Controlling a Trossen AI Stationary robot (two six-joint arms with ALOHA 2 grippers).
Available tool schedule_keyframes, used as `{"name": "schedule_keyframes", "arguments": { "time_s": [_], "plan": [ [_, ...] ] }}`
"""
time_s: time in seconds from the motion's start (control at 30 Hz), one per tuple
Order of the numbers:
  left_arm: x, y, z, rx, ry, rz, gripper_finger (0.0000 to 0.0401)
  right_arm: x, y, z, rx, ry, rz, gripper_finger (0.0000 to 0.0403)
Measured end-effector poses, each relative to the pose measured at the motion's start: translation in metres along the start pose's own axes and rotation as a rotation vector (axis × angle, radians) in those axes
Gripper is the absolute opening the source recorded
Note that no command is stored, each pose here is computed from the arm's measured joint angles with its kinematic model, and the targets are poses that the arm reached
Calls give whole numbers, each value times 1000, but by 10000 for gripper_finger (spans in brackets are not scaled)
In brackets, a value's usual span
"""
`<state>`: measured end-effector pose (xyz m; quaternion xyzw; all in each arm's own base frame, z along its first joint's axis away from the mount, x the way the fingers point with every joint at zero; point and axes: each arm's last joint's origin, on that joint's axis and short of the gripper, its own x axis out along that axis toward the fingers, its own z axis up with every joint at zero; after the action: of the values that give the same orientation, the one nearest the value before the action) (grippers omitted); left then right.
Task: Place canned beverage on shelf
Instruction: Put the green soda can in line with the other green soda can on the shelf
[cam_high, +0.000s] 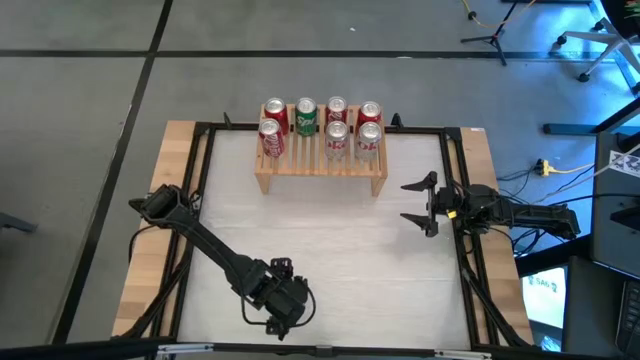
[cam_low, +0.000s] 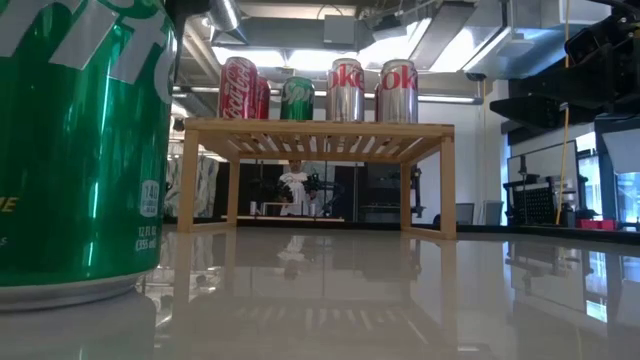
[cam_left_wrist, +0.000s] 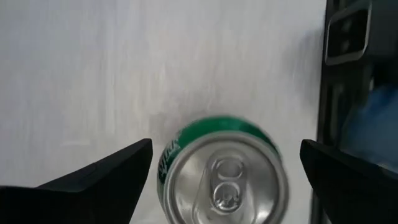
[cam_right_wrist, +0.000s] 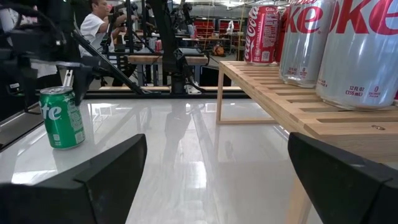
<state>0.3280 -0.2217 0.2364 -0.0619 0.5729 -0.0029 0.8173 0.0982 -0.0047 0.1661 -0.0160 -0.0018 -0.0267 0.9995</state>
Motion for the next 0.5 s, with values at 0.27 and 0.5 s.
{"name": "schedule_keyframes", "arguments": {
  "time_s": [0.27, 0.5],
  "plan": [
    [-8, -1, 5, -131, -30, 14, 397, 0, 0, 0, 0, 0, 0, 386],
    [-8, 0, 4, -212, -21, 22, 397, 0, 0, 0, 0, 0, 0, 386]
  ]
}}
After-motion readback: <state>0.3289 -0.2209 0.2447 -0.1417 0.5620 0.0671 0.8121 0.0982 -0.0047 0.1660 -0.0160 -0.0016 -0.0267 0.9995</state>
